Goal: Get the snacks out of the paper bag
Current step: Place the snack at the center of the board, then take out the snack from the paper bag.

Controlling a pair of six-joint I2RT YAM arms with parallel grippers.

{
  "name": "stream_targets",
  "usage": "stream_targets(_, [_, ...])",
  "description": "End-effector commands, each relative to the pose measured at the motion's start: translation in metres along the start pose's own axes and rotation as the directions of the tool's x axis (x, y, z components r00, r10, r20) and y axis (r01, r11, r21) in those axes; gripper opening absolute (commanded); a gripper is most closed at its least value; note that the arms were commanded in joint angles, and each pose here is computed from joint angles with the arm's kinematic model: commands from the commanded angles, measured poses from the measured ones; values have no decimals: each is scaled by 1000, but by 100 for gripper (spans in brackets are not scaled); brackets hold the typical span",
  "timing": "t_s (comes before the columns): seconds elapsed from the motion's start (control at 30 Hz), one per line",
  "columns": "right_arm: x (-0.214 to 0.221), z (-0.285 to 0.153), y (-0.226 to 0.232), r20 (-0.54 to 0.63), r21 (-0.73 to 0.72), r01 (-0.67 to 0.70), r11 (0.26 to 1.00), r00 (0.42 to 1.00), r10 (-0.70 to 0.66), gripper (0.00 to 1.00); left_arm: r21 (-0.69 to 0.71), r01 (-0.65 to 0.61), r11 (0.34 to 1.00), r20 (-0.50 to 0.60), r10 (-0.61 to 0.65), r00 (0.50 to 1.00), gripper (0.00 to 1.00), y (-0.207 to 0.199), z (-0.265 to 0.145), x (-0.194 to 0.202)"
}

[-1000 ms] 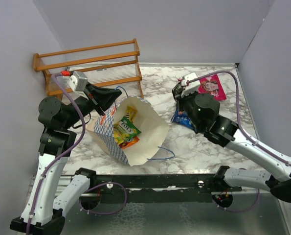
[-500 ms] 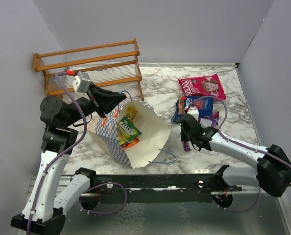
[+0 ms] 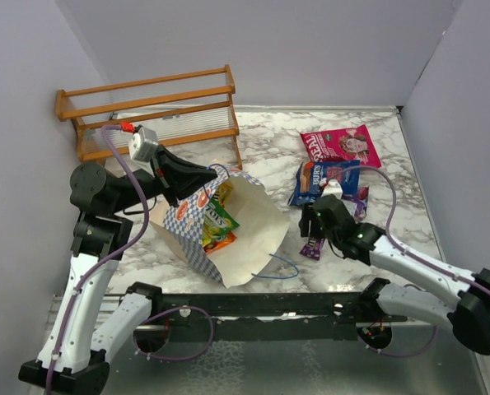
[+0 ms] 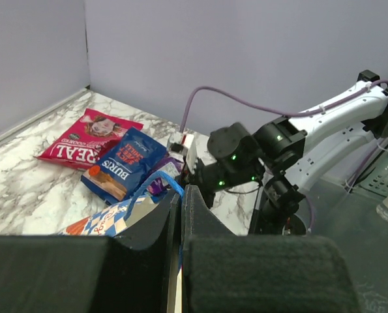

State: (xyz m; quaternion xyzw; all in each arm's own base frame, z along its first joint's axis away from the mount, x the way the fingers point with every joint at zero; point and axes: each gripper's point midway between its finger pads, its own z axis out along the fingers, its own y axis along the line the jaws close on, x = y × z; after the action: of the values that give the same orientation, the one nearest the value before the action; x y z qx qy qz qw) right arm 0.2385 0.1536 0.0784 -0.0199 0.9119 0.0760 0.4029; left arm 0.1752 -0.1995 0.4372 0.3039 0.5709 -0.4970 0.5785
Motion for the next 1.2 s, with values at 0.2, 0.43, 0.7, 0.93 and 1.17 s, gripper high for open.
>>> stream_targets(0.2, [-115,-106,103,425,-510,389,767,889,-169,60,35,-65,997,-23,66,998,0,-16,-6,-6])
stream_targets(0.43, [-115,-185,160,621,-689,643,334,761,-187,60,3,-79,997,-38,79,996,0,-19,-12,-5])
stream_targets(0.7, [-68,-200,197,832,-514,858,16,503,-236,62,28,-51,998,-21,52,998,0,-22,-11,-4])
stream_targets(0.93, [-21,-156,245,858,-336,935,-116,253,-447,56,21,-40,999,-14,41,999,0,-24,-13,-4])
stream_targets(1.17, [-34,-89,248,795,-137,990,-38,87,-600,57,17,-45,999,1,45,999,0,-24,-13,-6])
